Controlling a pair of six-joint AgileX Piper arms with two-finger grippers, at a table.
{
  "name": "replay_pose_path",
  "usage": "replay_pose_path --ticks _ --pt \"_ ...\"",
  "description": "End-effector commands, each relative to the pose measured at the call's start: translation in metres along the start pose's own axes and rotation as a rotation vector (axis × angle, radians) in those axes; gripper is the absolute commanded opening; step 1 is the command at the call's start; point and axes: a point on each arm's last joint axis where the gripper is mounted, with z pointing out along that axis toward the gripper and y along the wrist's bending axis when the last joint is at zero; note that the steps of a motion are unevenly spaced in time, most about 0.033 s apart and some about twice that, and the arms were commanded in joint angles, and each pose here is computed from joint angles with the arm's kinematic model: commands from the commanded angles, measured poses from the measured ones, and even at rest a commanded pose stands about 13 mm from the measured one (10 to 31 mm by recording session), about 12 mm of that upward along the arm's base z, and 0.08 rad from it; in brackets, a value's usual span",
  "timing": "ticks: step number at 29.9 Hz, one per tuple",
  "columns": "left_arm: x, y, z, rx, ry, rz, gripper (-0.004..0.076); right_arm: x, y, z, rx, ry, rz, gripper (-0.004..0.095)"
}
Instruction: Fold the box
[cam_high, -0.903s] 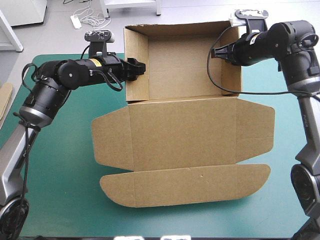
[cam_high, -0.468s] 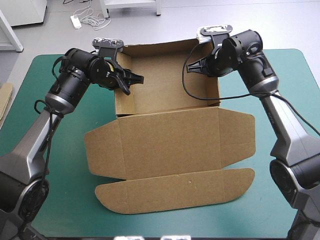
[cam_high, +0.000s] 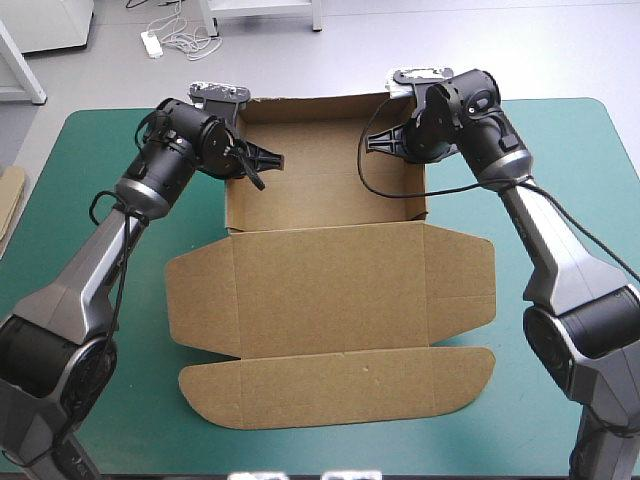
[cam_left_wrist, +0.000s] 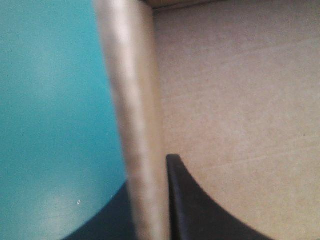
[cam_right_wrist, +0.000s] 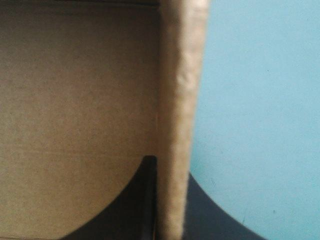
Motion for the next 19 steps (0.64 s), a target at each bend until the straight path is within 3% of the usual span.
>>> replay_pose_path --ticks 1,10,19 --pt "-0.003 -0.012 -0.009 0.073 -0.013 0.012 -0.0009 -0.001 0.009 -0.019 -0.072 -0.029 -0.003 -0.0011" --pt "0.005 -0.02 0.038 0.062 0.112 0.016 -0.0009 0.014 0.008 0.037 -0.038 0.122 -0.013 -0.0011" --pt "0.008 -0.009 0.072 0.186 0.218 -0.084 -0.0009 0.031 0.0 0.076 -0.003 0.242 -0.004 -0.0011"
